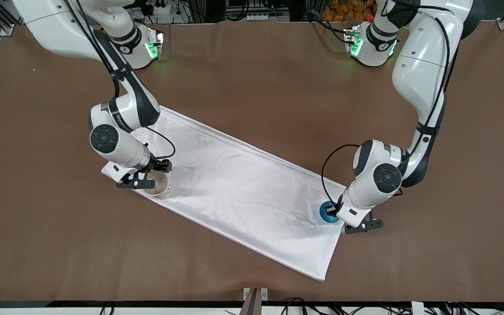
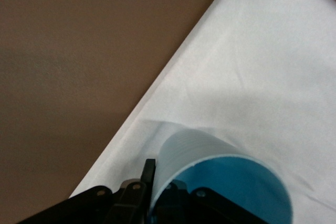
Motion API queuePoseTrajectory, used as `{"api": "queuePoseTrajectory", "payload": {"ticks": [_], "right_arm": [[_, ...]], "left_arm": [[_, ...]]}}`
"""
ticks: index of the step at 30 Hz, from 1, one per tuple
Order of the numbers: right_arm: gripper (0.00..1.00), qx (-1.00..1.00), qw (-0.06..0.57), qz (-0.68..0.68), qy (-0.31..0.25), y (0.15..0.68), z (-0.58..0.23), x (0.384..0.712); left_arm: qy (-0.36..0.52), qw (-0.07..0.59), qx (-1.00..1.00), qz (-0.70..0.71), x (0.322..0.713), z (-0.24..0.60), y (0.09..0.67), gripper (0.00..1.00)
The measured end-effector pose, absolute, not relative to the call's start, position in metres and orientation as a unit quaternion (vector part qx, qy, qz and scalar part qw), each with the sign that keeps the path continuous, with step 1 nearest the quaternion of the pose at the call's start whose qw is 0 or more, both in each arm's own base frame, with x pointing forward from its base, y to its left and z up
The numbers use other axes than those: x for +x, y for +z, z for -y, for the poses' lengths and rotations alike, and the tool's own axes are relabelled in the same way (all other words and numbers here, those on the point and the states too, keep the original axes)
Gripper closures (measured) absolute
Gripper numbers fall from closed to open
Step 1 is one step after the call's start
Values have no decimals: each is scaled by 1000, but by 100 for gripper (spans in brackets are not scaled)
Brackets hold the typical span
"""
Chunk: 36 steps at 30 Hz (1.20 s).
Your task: Place blue cup into white mug on table
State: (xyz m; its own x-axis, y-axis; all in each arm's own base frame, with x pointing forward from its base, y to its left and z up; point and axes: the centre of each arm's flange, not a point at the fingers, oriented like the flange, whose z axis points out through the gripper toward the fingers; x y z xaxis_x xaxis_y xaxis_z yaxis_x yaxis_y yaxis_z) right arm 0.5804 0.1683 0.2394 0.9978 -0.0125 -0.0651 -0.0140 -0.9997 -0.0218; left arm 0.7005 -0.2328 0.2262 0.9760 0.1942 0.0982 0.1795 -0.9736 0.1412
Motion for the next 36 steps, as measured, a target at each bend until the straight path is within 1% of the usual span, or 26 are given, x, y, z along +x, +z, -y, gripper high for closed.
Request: {"api": "queuePoseTrajectory", "payload": {"ticks": [1, 3, 6, 7, 8, 11, 12, 13, 18, 22, 31, 36], "right_arm": [[34, -999, 11, -8, 32, 238, -167, 581], [43, -999, 11, -9, 32, 236, -166, 582], [44, -999, 12, -9, 30, 236, -166, 582], [47, -999, 12, -9, 29, 236, -166, 582], [57, -999, 12, -9, 29, 236, -166, 582], [74, -999, 12, -9, 29, 236, -166, 582], [76, -999, 12, -9, 29, 236, -166, 582], [81, -999, 12, -9, 28, 237, -166, 583], [81, -1000, 14, -8, 20, 248, -168, 587], [81, -1000, 10, -4, 20, 271, -174, 590], [81, -1000, 10, -22, 18, 357, -226, 598], [81, -1000, 20, -14, 6, 384, -255, 595]], "left_arm": [[58, 66, 992, -95, 702, 231, 230, 96], [60, 67, 991, -98, 704, 228, 237, 96], [61, 66, 991, -100, 705, 224, 246, 96], [61, 65, 991, -100, 705, 223, 250, 96], [59, 65, 991, -100, 705, 222, 254, 96], [53, 59, 992, -96, 705, 217, 266, 96], [51, 57, 993, -93, 704, 215, 270, 96], [47, 55, 993, -88, 704, 213, 274, 96], [30, 43, 997, -61, 703, 193, 297, 96], [14, 34, 999, -38, 702, 168, 314, 96], [-2, 26, 1000, -13, 692, 138, 323, 96], [-8, 23, 1000, -9, 683, 137, 323, 96]]}}
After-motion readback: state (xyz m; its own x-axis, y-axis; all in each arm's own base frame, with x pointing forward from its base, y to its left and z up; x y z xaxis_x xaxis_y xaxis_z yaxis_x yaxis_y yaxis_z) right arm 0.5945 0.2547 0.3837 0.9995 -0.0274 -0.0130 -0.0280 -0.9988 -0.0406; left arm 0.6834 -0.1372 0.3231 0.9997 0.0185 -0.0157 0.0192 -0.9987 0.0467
